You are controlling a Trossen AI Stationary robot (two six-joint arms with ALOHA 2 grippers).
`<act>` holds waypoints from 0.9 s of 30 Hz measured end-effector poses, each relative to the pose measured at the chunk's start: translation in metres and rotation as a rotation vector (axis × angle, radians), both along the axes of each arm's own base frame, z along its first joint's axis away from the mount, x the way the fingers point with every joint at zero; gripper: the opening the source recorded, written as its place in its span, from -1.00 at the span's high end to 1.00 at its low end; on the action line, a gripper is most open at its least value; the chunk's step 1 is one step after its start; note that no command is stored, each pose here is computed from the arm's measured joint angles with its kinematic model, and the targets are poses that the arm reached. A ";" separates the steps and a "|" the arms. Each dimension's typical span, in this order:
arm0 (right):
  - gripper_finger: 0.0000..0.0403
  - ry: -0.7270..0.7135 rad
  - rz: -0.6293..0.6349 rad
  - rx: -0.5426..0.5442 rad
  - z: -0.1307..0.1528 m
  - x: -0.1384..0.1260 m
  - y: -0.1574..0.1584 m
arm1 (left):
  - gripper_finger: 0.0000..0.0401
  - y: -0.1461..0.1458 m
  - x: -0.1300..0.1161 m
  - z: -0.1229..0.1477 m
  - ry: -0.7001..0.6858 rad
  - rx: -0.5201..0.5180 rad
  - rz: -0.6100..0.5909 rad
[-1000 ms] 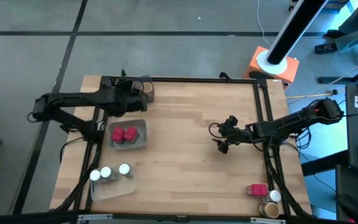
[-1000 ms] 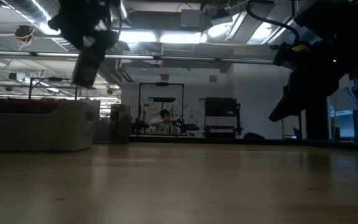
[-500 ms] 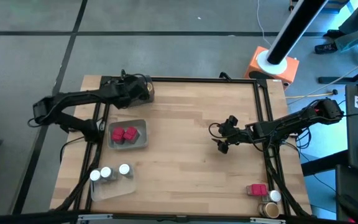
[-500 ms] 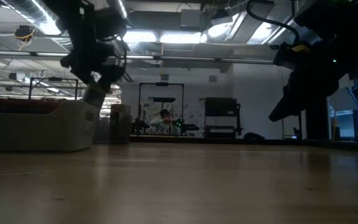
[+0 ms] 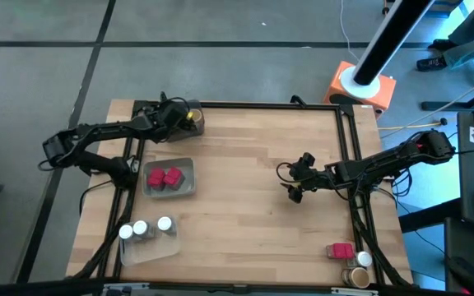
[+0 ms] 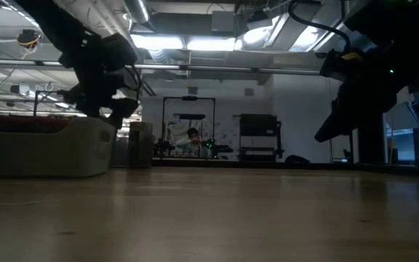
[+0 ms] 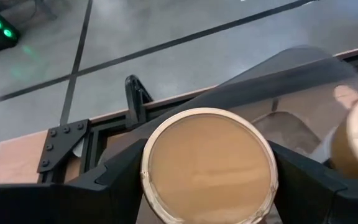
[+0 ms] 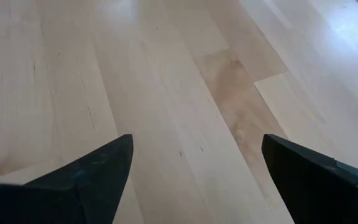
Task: Sort spices by type
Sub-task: Put the top gold seasoning bottle into the black transparent bin, then put the red seasoning can into the gray bin
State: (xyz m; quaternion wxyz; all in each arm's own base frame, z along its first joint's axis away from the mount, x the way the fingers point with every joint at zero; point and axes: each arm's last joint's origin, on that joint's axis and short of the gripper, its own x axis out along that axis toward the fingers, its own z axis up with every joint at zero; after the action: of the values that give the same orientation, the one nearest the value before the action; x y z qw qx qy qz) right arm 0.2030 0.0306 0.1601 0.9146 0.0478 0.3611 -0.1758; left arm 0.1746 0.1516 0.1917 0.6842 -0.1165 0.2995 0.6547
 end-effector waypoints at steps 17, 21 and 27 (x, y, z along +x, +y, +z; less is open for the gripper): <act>-0.77 -0.006 -0.005 0.007 0.000 0.000 0.000 | -0.53 0.003 -0.003 0.019 0.006 -0.002 -0.066; -0.77 -0.010 -0.005 0.007 0.000 0.001 0.000 | -0.53 -0.003 -0.007 0.049 -0.017 0.030 -0.092; -0.77 -0.007 0.008 0.021 0.000 0.001 0.001 | -0.53 -0.033 0.003 0.088 -0.189 0.127 -0.304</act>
State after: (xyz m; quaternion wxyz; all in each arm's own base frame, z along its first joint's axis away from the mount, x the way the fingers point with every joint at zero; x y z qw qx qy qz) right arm 0.2036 0.0313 0.1604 0.9159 0.0565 0.3600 -0.1682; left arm 0.1772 0.1182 0.2795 0.8063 -0.0875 0.2060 0.5476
